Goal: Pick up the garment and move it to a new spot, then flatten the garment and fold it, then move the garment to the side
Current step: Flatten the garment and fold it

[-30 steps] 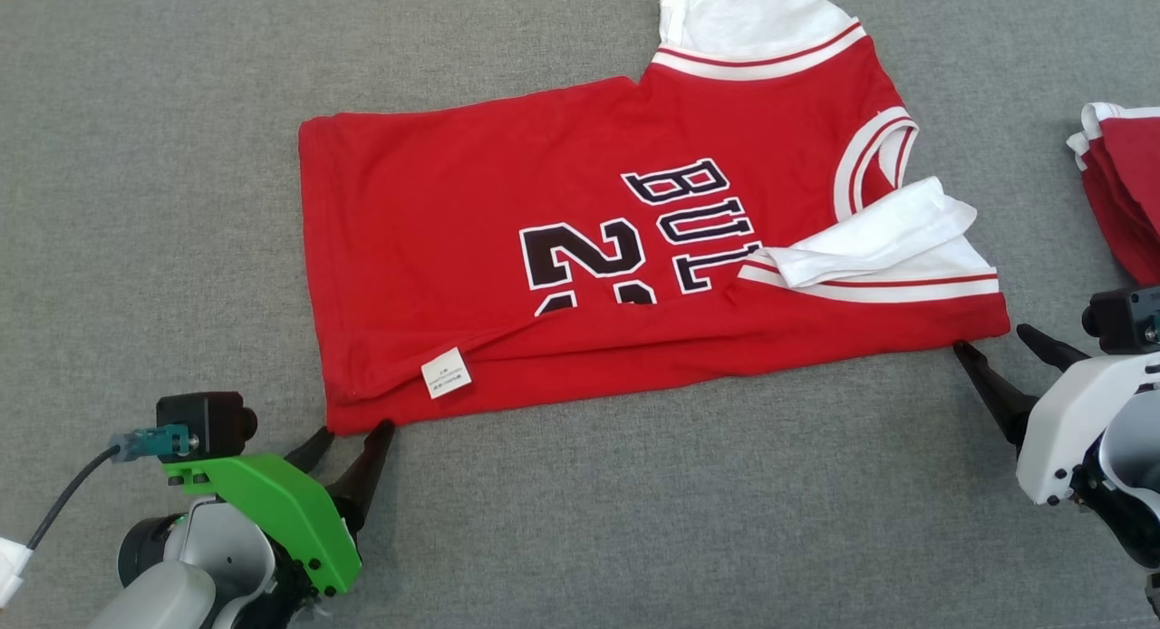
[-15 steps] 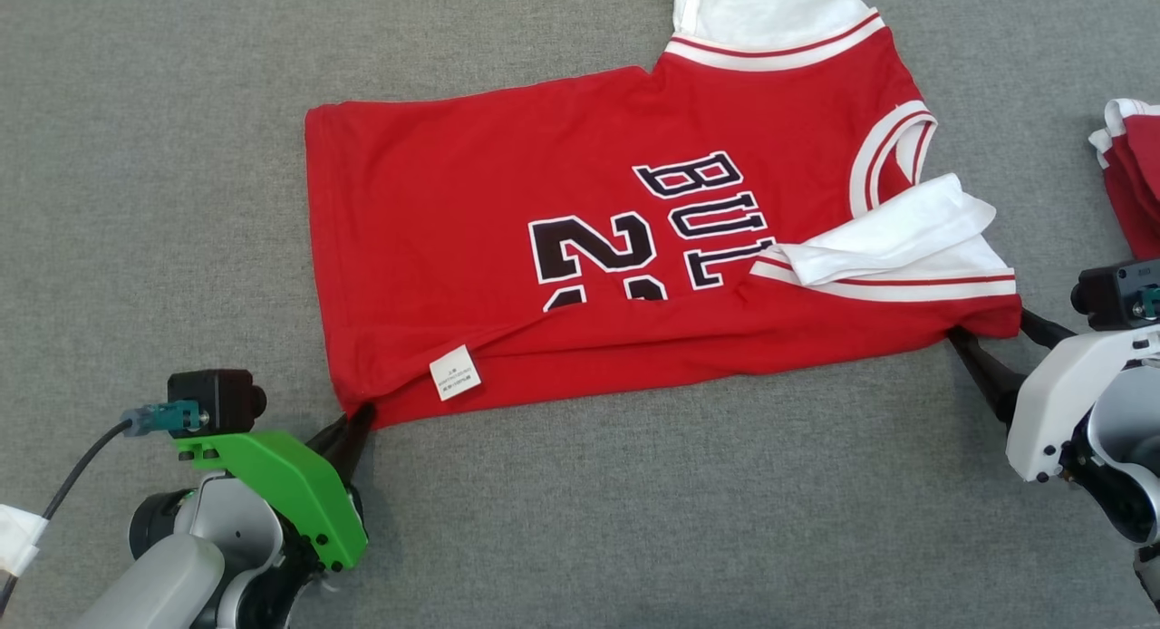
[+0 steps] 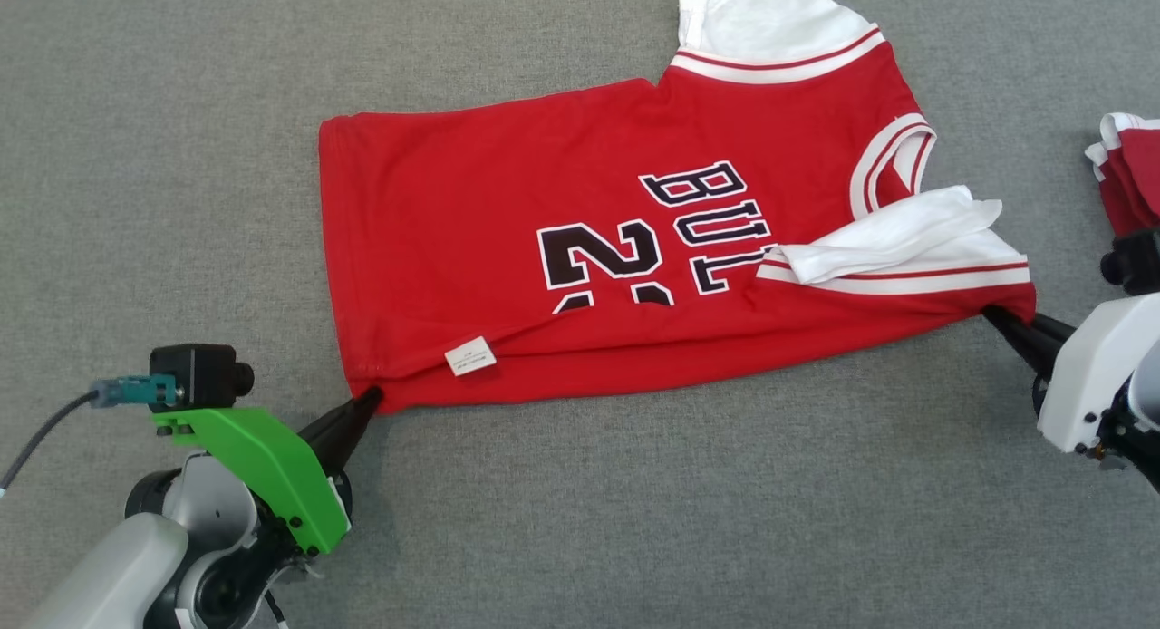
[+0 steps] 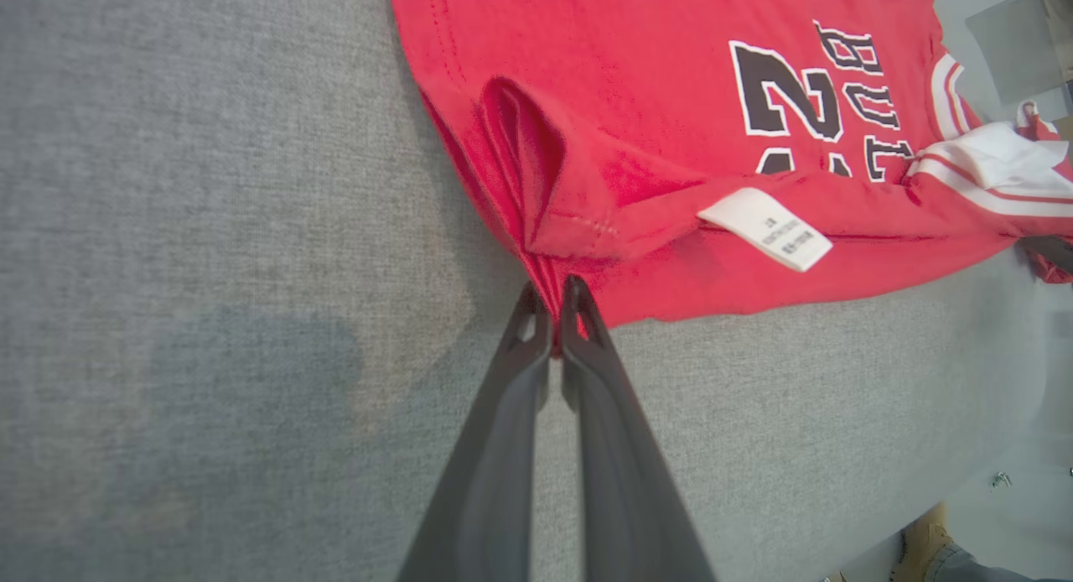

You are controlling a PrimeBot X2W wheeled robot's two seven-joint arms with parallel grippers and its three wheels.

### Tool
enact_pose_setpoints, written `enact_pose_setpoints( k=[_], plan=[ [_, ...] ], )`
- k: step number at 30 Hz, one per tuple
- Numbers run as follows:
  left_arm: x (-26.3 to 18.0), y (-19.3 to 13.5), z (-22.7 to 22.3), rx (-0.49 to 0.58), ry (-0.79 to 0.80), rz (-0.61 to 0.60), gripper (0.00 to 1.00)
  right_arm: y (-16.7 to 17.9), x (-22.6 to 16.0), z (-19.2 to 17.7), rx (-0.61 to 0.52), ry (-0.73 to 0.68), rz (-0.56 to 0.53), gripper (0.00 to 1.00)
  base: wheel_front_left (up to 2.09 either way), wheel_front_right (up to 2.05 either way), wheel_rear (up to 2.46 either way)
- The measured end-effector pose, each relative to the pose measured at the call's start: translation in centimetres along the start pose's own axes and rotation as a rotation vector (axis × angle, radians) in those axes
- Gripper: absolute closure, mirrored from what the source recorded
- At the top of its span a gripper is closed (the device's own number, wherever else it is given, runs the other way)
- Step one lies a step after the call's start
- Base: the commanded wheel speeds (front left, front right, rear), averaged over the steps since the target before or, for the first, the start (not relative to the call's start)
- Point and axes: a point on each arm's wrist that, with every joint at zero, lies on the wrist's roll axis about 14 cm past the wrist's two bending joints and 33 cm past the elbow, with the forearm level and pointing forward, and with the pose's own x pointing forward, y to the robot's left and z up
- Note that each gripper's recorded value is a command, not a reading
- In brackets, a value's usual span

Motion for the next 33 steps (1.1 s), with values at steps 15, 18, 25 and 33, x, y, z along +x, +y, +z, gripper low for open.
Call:
enact_pose_setpoints(
  k=[15,18,25,33],
  plan=[
    [-3.7,-3.3,3.8,0.032,-0.061,-0.093,1.0,-0.1,-3.6,3.8,0.036,-0.005,0.026,1.0,0.0,0.0,0.0],
    [-3.9,-3.2,2.7,0.019,-0.05,-0.087,1.0,-0.2,-4.0,3.2,0.041,0.01,0.022,1.0,0.0,0.0,0.0],
    [-4.8,-1.9,-1.6,-0.059,-0.024,-0.029,1.0,-0.4,-5.3,-0.6,0.08,0.073,0.007,1.0,0.0,0.0,0.0],
    [-4.9,0.4,-5.9,-0.14,0.024,0.061,0.96,-0.6,-5.3,-5.1,0.121,0.142,-0.021,0.0,0.0,0.0,0.0]
  ],
)
